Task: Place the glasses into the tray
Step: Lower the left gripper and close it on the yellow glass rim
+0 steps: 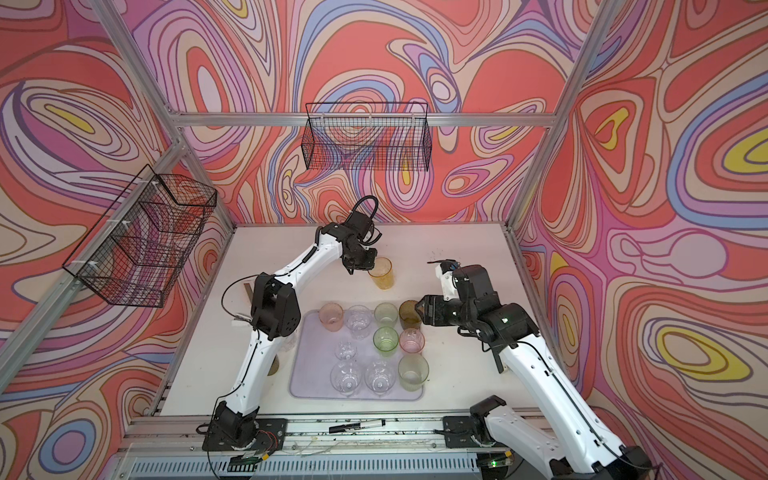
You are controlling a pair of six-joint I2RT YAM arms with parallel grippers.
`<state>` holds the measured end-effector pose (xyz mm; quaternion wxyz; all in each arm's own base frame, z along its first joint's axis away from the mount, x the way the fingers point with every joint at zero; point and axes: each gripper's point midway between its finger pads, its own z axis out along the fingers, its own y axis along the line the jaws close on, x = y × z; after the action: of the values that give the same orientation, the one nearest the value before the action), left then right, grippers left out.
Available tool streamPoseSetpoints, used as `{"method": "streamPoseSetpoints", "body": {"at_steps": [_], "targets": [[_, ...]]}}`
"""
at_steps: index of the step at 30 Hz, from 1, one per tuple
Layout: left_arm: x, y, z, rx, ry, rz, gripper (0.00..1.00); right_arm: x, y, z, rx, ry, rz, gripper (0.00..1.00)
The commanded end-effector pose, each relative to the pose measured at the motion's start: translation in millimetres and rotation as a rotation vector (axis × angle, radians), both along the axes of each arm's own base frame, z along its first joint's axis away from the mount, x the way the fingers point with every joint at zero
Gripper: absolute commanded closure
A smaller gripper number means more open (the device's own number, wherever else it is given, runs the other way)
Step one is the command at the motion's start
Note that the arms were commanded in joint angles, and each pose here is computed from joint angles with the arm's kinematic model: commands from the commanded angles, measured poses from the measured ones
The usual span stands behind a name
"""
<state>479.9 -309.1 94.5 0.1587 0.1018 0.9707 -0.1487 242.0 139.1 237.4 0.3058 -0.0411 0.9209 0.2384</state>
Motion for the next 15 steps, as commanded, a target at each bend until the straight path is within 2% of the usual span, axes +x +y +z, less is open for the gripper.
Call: {"method": "streamPoseSetpoints", "body": {"at_steps": [1, 15], "targets": [[-2, 3, 33, 0.002, -0.047, -0.003, 0.98, 4, -1, 12, 0.004, -0.04, -0.003, 0.29], [-15, 20, 86, 0.025, -0.105, 0.001, 1.0, 8, 2, 13, 0.013, -0.048, -0.002, 0.29]]}}
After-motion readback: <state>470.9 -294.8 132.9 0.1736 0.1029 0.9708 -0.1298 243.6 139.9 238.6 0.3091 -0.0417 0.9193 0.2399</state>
